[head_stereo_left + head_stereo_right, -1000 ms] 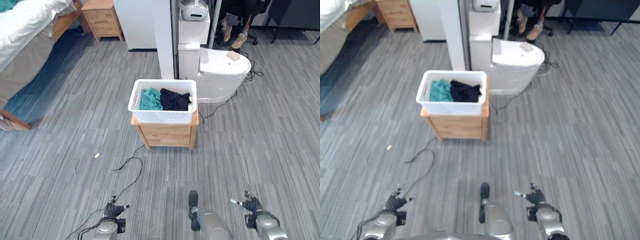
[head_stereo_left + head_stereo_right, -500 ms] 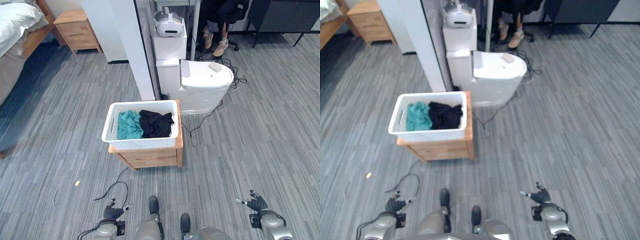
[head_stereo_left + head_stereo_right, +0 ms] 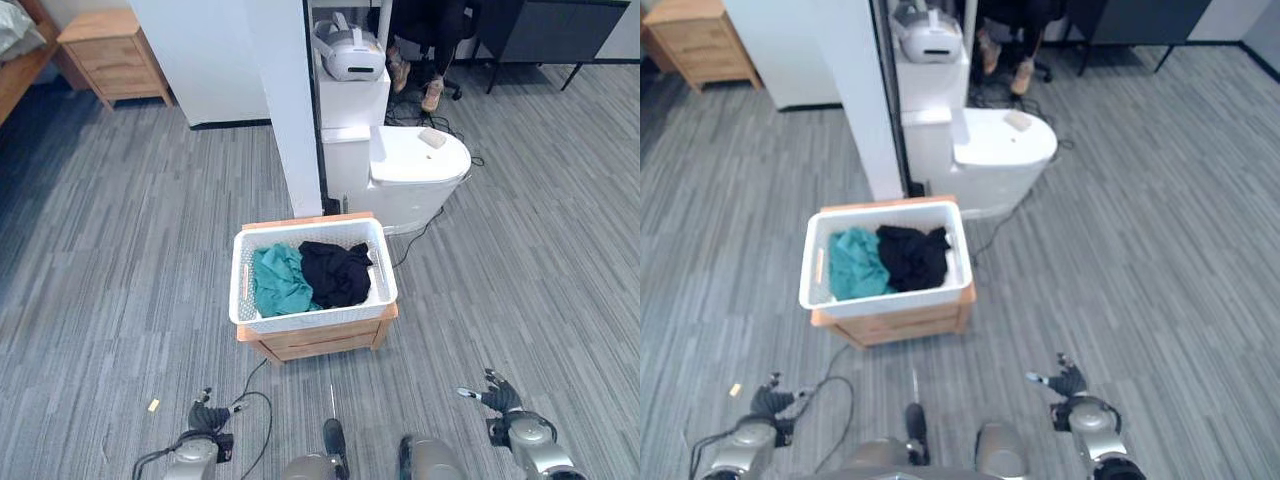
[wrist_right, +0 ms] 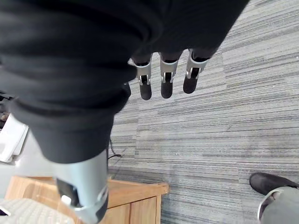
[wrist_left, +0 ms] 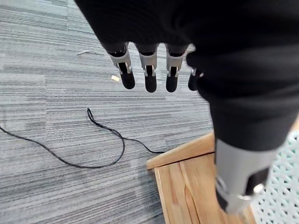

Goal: Grab the laundry basket,head to the washer,open it,put in the laundry and shut it.

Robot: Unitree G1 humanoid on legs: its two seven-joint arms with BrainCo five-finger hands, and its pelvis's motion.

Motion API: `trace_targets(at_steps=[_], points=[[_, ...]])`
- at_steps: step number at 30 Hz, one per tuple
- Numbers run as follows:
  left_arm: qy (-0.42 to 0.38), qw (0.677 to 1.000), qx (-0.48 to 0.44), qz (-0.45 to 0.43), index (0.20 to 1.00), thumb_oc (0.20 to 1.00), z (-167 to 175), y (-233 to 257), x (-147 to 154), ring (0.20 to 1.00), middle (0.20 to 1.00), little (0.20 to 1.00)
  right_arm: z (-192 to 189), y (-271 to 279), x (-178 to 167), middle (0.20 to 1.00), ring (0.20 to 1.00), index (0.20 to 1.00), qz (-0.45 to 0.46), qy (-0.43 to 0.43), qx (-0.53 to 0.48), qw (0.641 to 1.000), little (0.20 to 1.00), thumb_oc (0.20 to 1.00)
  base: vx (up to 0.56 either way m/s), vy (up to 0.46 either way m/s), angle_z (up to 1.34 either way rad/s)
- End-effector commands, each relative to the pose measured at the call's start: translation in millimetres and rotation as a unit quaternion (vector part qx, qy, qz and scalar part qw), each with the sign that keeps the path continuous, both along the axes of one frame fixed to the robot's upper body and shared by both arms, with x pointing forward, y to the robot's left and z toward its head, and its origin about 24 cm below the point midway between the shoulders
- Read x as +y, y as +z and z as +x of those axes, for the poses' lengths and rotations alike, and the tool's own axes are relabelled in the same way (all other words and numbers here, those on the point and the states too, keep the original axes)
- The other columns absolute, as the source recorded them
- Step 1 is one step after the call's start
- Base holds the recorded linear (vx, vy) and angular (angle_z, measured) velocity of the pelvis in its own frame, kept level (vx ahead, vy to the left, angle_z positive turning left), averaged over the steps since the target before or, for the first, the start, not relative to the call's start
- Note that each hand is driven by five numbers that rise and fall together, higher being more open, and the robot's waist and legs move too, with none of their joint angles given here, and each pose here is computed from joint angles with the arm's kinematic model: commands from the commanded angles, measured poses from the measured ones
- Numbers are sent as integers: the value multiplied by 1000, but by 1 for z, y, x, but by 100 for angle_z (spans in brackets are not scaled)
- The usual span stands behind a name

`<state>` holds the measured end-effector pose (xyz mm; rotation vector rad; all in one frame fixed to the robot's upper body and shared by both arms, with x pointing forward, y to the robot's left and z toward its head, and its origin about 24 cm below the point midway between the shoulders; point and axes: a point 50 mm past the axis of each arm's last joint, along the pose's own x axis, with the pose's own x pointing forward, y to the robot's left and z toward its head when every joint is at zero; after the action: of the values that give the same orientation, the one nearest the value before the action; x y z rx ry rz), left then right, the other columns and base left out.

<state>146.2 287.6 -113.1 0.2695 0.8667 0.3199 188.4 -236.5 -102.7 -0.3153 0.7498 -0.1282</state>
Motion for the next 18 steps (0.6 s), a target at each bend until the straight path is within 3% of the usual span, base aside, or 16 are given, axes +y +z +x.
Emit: trace_targets(at_steps=[1, 12, 18], points=[[22, 1000, -5, 21, 1000, 1000, -6, 3, 11, 1000, 1000, 1000, 14, 12, -9, 1000, 1000, 1000, -31, 21, -29, 999, 1000, 1000, 175, -114, -12], [23, 992, -119, 30, 1000, 1000, 27, 36, 16, 1000, 1000, 1000, 52, 59, -3, 1000, 1000, 1000, -60, 90, -136, 985, 1000, 1000, 98, -71, 22], [14, 983, -167, 68, 1000, 1000, 65, 62, 23, 1000, 1000, 1000, 91, 91, 27, 1000, 1000, 1000, -50, 138, -205, 968, 1000, 1000, -4, 4, 2]])
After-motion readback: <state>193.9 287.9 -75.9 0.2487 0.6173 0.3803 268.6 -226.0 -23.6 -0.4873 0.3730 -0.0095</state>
